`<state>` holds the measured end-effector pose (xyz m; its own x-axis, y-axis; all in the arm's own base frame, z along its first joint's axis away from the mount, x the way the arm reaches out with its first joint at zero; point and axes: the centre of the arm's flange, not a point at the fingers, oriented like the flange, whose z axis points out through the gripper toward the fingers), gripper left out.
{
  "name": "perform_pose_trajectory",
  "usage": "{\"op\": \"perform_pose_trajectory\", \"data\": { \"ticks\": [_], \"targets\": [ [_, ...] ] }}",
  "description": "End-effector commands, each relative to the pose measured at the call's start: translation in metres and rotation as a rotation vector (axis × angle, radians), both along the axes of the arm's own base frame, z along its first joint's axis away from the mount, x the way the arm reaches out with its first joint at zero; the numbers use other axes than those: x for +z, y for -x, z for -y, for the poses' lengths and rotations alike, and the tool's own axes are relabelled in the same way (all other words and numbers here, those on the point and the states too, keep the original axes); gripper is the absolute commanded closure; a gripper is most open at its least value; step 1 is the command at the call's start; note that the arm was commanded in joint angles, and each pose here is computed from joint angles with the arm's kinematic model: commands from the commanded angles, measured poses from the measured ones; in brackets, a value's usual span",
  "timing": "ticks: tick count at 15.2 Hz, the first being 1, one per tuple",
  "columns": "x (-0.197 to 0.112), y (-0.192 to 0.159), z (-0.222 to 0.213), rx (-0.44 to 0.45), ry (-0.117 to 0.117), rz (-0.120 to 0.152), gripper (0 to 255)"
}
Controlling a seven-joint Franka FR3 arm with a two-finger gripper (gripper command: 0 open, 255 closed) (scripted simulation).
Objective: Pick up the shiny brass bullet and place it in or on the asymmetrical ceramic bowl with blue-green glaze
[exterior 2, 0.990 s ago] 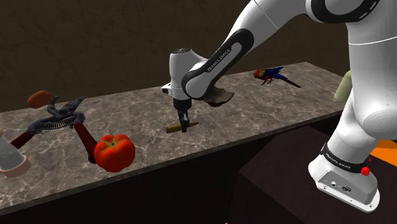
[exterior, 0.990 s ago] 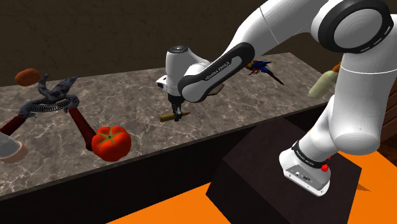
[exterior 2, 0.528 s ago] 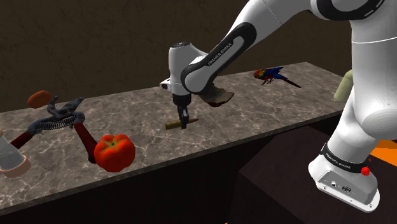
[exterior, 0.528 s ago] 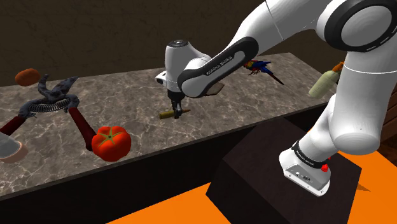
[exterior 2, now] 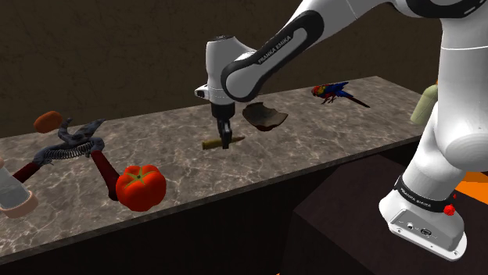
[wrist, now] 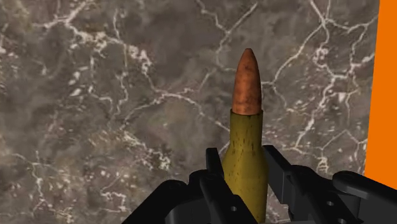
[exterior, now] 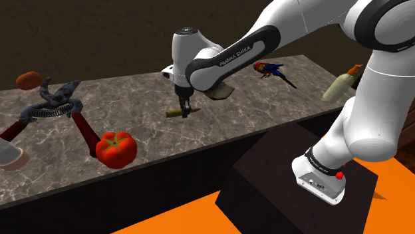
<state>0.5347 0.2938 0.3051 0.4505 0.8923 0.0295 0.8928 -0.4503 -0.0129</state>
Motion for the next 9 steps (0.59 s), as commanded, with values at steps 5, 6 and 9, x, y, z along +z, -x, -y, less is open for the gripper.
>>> {"op": "perform_pose_trajectory", "data": {
  "ticks": [5,6,9],
  "targets": [
    [0.032,0.000,0.000,0.000,0.000,0.000,255],
    [0.037,0.000,0.000,0.000,0.000,0.000,255],
    [0.053,0.000,0.000,0.000,0.000,0.000,255]
  ]
}}
